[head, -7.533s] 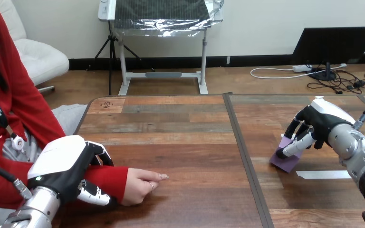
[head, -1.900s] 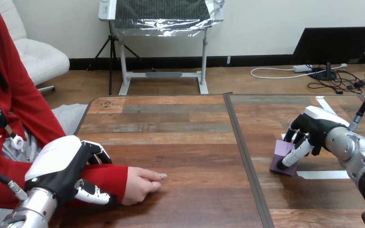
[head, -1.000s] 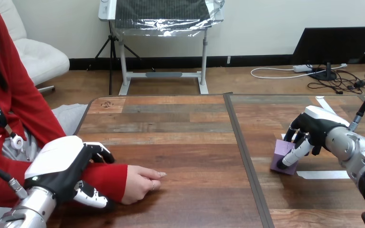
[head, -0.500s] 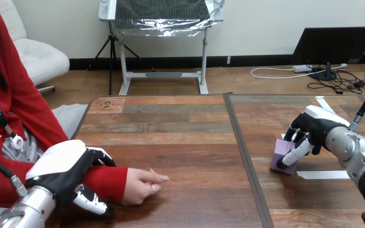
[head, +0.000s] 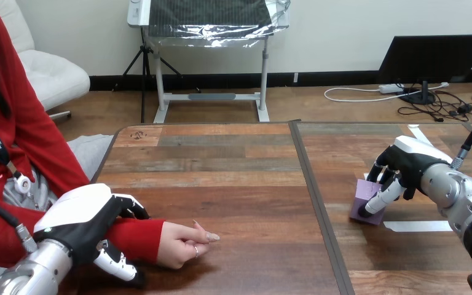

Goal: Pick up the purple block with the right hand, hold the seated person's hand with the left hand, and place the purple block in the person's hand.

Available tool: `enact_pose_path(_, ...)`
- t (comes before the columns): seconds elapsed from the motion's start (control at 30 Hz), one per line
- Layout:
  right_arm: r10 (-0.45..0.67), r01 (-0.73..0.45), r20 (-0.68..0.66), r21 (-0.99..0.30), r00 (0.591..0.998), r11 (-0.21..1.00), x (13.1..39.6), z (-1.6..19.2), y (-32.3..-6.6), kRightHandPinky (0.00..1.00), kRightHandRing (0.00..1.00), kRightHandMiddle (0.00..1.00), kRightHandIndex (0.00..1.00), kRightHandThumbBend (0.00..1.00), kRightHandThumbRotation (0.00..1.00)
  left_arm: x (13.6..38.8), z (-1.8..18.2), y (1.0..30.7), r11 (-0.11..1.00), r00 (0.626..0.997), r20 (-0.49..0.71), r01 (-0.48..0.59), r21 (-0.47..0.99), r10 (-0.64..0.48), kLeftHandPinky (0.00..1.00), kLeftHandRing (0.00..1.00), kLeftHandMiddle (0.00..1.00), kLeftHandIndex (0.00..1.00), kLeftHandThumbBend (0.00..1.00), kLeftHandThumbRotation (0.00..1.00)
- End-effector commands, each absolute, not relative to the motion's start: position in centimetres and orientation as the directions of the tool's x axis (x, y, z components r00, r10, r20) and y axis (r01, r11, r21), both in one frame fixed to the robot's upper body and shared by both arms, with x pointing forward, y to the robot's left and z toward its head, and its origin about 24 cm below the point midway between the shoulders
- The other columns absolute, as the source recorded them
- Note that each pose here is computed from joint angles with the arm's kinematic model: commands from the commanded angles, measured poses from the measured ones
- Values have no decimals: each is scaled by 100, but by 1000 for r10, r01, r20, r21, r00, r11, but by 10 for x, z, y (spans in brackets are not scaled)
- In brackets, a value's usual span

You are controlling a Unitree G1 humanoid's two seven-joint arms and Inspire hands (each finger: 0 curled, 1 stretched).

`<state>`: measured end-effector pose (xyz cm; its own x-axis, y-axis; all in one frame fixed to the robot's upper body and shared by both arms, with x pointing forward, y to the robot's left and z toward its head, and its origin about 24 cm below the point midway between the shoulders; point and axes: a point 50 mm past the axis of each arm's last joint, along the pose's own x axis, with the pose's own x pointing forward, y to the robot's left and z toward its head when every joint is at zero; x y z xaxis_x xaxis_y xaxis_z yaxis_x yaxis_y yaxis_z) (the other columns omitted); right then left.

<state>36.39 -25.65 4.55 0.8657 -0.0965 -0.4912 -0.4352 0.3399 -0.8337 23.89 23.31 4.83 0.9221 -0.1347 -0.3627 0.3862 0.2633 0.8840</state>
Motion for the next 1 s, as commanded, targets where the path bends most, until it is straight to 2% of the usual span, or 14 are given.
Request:
enact_pose_path(0.0, -76, -353, -402, -867, 912, 351, 376, 66, -251, 45, 49, 54, 53, 78, 0, 251, 67, 226, 199, 931, -325, 354, 914, -165, 60, 69, 72, 71, 100, 3)
enact_pose_path(0.43, -77, -355, -403, -870, 912, 342, 376, 66, -250, 47, 51, 55, 53, 78, 0, 255, 66, 223, 146, 925, -350, 370, 918, -146, 59, 67, 70, 70, 99, 1)
enact_pose_path(0.97, -74, -353, -403, -865, 912, 356, 377, 67, -249, 47, 50, 54, 52, 78, 0, 260, 66, 222, 122, 922, -357, 376, 919, -149, 50, 58, 61, 63, 92, 0)
